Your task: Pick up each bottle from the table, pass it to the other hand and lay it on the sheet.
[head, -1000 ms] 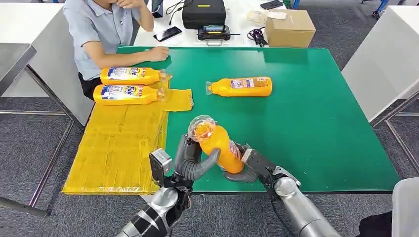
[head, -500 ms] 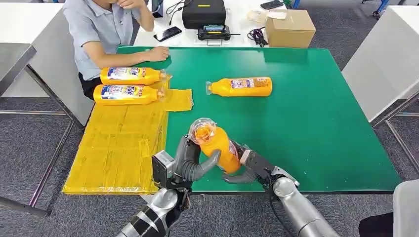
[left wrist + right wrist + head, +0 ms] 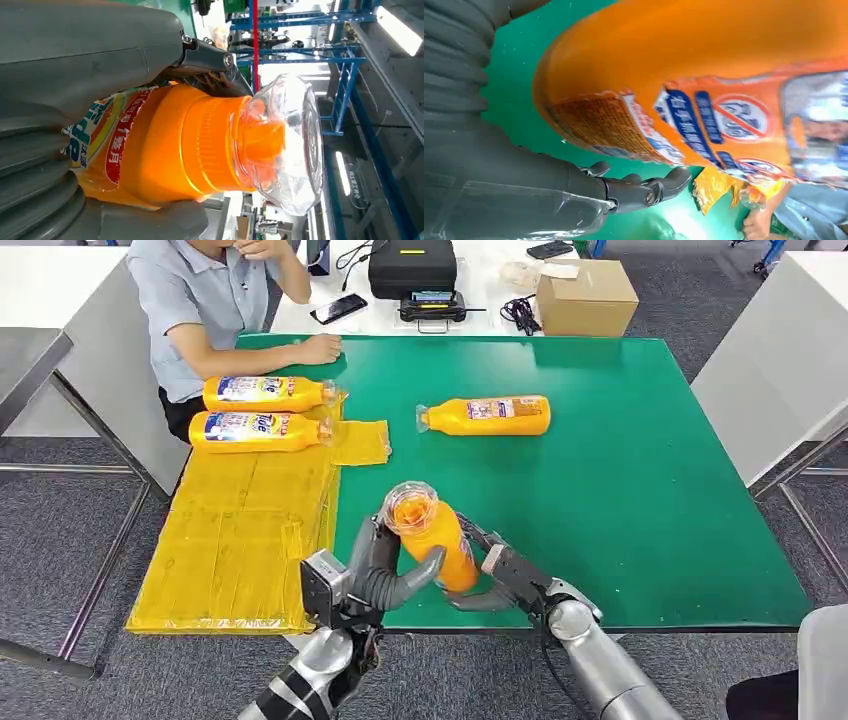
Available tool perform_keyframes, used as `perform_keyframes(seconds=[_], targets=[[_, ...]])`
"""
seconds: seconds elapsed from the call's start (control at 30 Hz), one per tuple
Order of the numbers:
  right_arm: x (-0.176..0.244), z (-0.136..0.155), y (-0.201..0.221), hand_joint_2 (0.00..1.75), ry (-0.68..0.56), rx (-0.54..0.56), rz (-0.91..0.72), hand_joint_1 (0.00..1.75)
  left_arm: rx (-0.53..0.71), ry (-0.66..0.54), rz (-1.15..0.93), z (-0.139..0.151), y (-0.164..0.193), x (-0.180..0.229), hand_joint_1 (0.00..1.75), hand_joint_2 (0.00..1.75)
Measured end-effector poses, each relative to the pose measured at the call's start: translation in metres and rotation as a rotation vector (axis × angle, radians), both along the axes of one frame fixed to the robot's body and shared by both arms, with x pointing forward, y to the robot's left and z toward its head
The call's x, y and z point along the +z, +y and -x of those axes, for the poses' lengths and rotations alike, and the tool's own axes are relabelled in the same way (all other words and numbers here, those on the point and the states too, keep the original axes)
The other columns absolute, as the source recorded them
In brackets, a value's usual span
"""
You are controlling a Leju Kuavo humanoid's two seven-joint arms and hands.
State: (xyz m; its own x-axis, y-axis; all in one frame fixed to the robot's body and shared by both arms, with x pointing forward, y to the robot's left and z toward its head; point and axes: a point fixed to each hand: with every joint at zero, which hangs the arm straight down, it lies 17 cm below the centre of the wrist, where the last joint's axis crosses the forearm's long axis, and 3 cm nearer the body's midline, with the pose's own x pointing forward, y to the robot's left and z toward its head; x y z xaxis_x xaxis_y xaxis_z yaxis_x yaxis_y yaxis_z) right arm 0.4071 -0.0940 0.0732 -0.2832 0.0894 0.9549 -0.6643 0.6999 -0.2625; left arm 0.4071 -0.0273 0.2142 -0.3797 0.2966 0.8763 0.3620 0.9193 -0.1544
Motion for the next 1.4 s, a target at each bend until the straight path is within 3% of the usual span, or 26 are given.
perform_keyframes(seconds=[0.4,0.63,0.77,1.13,1.4], targets=[[-0.005,0.003,0.001,1.75,-0.014,-0.002,0.021,0.0,0.337,-0.323,-0.366,0.006,0.021,0.03,1.75,1.75],[-0.005,0.003,0.003,1.75,-0.014,-0.001,0.015,0.0,0.374,-0.417,-0.518,0.01,0.011,0.033,1.75,1.75],[-0.006,0.003,0.004,1.75,-0.012,-0.001,0.01,0.0,0.411,-0.519,-0.719,0.009,0.002,0.025,1.75,1.75],[-0.008,0.003,0.005,1.75,-0.005,-0.002,0.009,0.0,0.432,-0.493,-0.767,-0.003,0.013,0.012,1.75,1.75],[-0.007,0.002,0.007,1.75,-0.004,0.003,0.004,0.0,0.529,-0.494,-1.022,-0.03,0.03,-0.012,1.75,1.75]])
